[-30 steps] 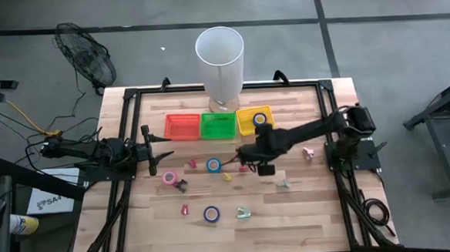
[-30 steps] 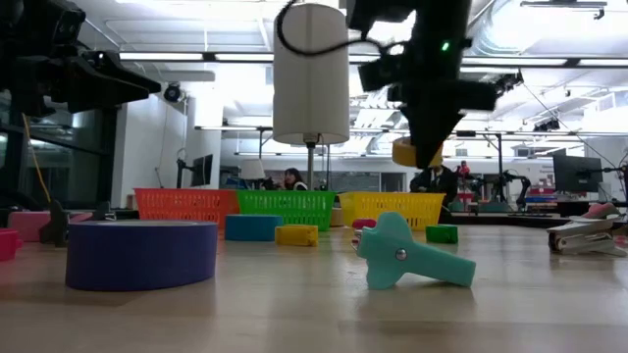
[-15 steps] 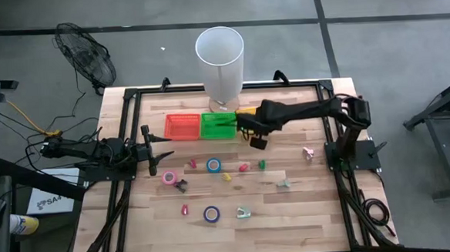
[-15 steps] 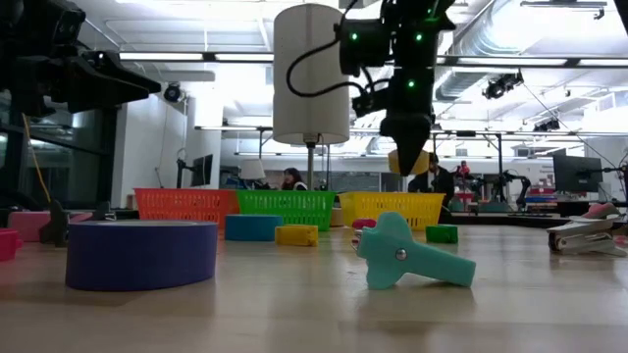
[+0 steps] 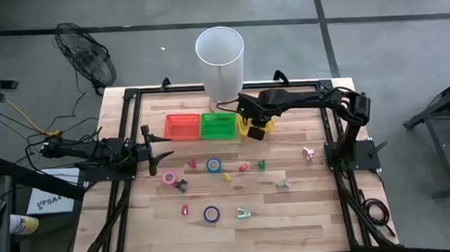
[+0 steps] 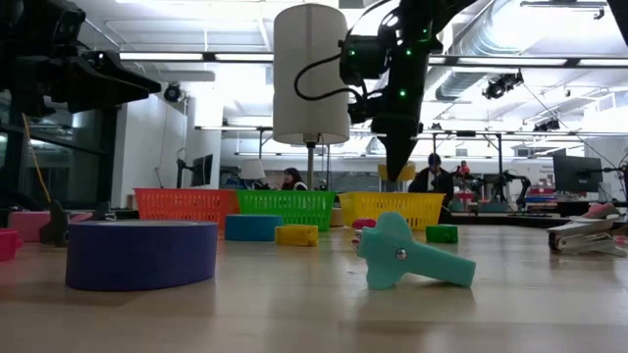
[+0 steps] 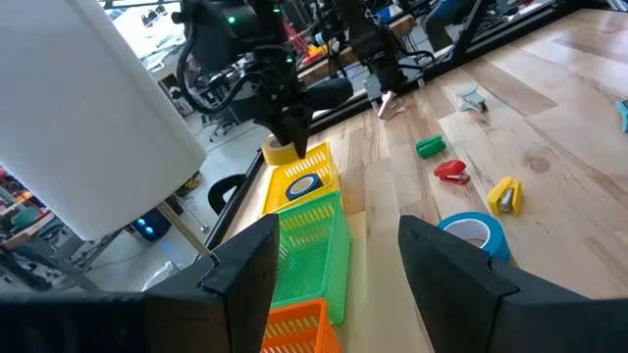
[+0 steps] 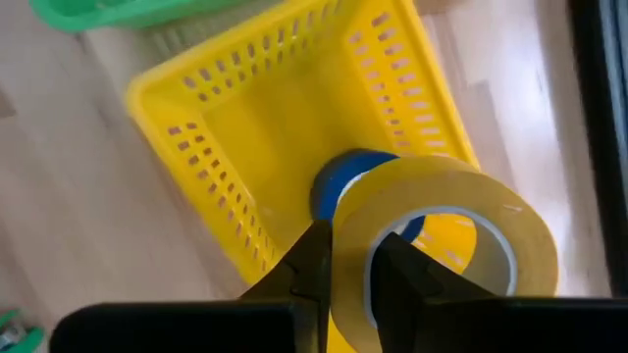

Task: Pick and place Stapler, Stapler remover, tape
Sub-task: Put the yellow tape into the yellow bin

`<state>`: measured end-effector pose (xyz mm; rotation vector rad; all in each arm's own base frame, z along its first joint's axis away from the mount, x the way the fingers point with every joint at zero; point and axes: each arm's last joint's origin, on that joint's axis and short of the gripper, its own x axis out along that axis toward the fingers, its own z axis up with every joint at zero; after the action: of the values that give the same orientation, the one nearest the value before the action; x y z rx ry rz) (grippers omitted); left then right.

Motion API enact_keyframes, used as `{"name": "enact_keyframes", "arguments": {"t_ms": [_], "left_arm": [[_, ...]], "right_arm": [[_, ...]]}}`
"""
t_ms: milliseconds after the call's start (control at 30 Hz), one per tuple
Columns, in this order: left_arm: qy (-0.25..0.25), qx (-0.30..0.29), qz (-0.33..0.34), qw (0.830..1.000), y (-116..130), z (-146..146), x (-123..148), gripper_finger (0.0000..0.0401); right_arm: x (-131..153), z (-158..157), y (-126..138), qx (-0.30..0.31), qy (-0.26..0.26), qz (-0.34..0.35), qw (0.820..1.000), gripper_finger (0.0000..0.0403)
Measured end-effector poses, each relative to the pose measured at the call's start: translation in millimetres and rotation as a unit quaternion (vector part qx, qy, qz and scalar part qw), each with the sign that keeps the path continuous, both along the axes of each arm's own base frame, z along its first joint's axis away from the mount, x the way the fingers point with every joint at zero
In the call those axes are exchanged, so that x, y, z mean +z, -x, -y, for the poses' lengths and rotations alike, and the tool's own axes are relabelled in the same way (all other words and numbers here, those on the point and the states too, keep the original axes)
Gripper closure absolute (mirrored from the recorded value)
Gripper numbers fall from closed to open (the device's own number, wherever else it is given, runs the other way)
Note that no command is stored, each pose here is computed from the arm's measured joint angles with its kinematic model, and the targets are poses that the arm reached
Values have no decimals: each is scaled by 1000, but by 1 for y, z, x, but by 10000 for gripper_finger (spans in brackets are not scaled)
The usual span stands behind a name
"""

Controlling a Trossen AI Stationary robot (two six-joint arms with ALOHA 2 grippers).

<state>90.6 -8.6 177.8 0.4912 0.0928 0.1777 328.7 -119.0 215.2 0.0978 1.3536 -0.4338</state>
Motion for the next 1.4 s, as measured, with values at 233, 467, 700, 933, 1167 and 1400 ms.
{"name": "enact_keyframes", "arguments": {"t_ms": [233, 467, 700, 933, 1167, 1400], "left_arm": [[0, 0, 0, 1000, 0, 0, 0, 194], [0, 0, 0, 1000, 0, 0, 0, 194], [0, 0, 0, 1000, 0, 0, 0, 194], [0, 0, 0, 1000, 0, 0, 0, 194], [0, 0, 0, 1000, 0, 0, 0, 194], [0, 0, 0, 1000, 0, 0, 0, 194]], "right_arm": [[0, 2, 1, 10, -18, 5, 1000, 357], [-2, 4, 1, 5, -16, 3, 1000, 360], [-4, 7, 1, -62, -26, 14, 998, 353], [-21, 6, 6, -11, -19, -2, 1000, 357], [-35, 10, 14, 18, -16, -18, 1000, 355], [-35, 19, 14, 11, -14, 0, 1000, 353]]}}
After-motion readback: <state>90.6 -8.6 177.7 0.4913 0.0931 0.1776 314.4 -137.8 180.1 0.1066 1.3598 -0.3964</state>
